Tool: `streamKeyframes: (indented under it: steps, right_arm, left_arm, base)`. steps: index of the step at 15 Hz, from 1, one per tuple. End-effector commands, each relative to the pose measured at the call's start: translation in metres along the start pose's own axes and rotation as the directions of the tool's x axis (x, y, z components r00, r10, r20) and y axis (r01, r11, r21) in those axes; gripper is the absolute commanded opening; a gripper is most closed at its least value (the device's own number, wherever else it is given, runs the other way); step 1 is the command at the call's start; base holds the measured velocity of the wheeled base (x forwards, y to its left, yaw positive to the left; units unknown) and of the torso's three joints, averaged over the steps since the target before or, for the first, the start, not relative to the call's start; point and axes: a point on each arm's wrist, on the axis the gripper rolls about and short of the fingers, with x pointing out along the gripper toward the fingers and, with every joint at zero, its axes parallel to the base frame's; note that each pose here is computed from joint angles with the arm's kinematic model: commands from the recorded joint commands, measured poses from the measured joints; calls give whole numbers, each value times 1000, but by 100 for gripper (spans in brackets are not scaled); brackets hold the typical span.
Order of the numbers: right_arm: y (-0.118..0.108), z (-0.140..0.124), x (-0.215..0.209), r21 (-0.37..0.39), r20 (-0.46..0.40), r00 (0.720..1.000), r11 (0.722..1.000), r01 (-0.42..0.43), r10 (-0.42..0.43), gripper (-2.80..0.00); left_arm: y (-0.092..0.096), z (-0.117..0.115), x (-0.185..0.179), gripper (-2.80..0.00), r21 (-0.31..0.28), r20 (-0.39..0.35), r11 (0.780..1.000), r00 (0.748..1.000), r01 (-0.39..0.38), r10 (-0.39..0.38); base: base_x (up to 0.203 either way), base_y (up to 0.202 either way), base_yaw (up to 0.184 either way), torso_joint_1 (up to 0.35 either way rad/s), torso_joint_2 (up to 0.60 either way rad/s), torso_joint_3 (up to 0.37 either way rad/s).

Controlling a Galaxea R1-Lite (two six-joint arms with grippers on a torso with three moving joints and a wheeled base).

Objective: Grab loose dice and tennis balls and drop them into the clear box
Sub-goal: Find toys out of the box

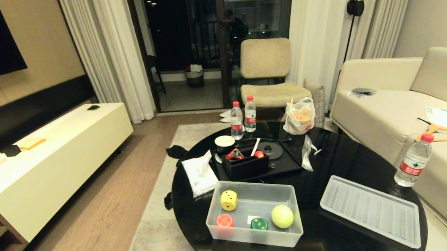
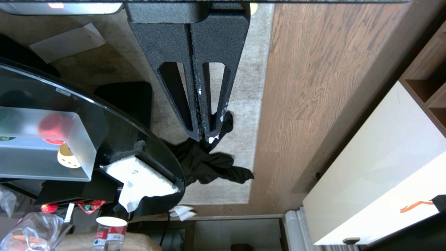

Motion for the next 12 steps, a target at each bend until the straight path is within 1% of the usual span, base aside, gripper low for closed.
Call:
streamKeyframes:
  steps: [1,12]
  right_arm:
    - [0,0,0,1,-1,1000,1000,0,0,-280]
    - [0,0,0,2,-2,1000,1000,0,0,-280]
  left_arm:
    - [0,0,0,-280,-1,-2,1000,1000,1,-1]
    - [0,0,0,-280,-1,-2,1000,1000,1,-1]
  base:
    - [0,0,0,0,0,0]
    - [0,0,0,0,0,0]
